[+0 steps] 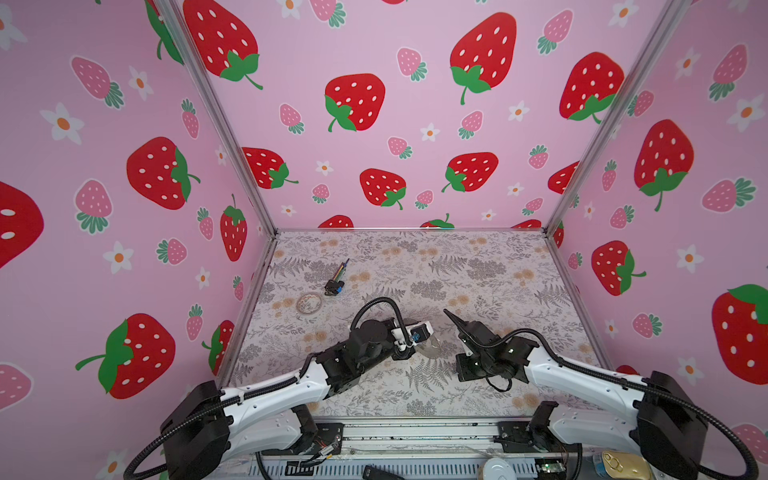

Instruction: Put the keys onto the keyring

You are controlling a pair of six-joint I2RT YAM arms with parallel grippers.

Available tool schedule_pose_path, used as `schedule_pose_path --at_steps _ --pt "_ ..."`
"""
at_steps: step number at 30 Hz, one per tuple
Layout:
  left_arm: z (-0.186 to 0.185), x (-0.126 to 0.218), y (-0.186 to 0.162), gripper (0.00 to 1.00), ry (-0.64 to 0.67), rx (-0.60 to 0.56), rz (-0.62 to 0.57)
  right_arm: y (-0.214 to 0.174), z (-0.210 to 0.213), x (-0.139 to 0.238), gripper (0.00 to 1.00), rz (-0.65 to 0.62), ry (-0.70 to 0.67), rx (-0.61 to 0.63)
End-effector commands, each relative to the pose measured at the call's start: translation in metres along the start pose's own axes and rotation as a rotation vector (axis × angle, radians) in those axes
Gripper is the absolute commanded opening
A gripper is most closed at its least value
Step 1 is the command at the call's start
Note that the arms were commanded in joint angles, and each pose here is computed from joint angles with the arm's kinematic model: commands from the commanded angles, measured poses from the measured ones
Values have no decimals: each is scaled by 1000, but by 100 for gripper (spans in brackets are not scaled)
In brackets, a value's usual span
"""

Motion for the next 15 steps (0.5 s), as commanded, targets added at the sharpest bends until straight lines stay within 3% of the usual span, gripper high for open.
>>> schedule_pose_path --at_steps 1,6,15 --pt "16 0 20 0 31 2 -51 -7 -6 -2 0 31 -23 8" --pt "18 2 20 0 46 -8 -45 34 9 12 0 -121 -38 62" --pt "35 15 22 0 131 -54 -53 149 20 34 0 -477 -56 167"
Point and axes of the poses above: each gripper's point midway between its finger pads, its own x axis back along the fingers, its own z axis along the line the jaws close on, y = z × x, the point moved 3 cm from there along x, back along the fingers, and after that the axes turned 6 degrees about -x, right-handed, at the moved point
